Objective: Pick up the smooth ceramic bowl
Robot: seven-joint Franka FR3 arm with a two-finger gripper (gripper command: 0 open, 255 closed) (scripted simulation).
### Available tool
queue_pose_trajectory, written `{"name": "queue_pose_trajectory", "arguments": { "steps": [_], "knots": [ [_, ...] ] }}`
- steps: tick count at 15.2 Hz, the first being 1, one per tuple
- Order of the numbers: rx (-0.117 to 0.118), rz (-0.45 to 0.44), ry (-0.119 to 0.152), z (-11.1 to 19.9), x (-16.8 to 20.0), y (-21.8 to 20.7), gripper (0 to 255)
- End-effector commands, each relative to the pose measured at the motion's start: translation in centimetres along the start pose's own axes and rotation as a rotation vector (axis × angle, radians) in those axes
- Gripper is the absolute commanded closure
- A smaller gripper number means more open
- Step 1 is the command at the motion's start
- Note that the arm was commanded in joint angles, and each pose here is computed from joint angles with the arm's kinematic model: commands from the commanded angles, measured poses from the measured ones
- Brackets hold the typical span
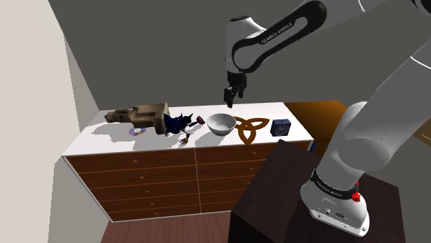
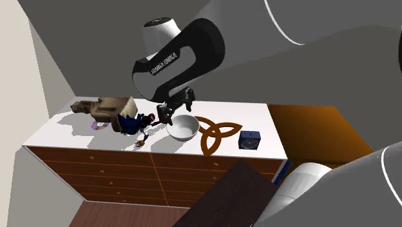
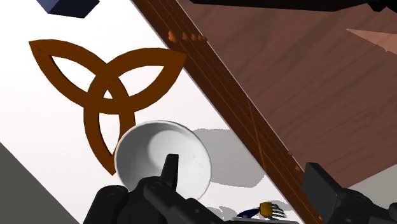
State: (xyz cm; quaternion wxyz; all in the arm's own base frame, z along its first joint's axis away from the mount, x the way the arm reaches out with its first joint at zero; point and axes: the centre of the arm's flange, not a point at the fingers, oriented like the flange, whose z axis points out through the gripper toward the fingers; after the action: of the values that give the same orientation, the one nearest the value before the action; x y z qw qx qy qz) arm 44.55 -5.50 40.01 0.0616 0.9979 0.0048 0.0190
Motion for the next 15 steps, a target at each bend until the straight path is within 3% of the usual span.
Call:
{"name": "queue_pose_trajectory", "arguments": {
  "steps": [1, 15],
  "knots": [
    [0.000, -0.008, 0.004, 2.1, 1.4, 0.2, 0],
    [0.003, -0.064, 0.018, 17.7, 11.0, 0.9, 0]
  ]
}}
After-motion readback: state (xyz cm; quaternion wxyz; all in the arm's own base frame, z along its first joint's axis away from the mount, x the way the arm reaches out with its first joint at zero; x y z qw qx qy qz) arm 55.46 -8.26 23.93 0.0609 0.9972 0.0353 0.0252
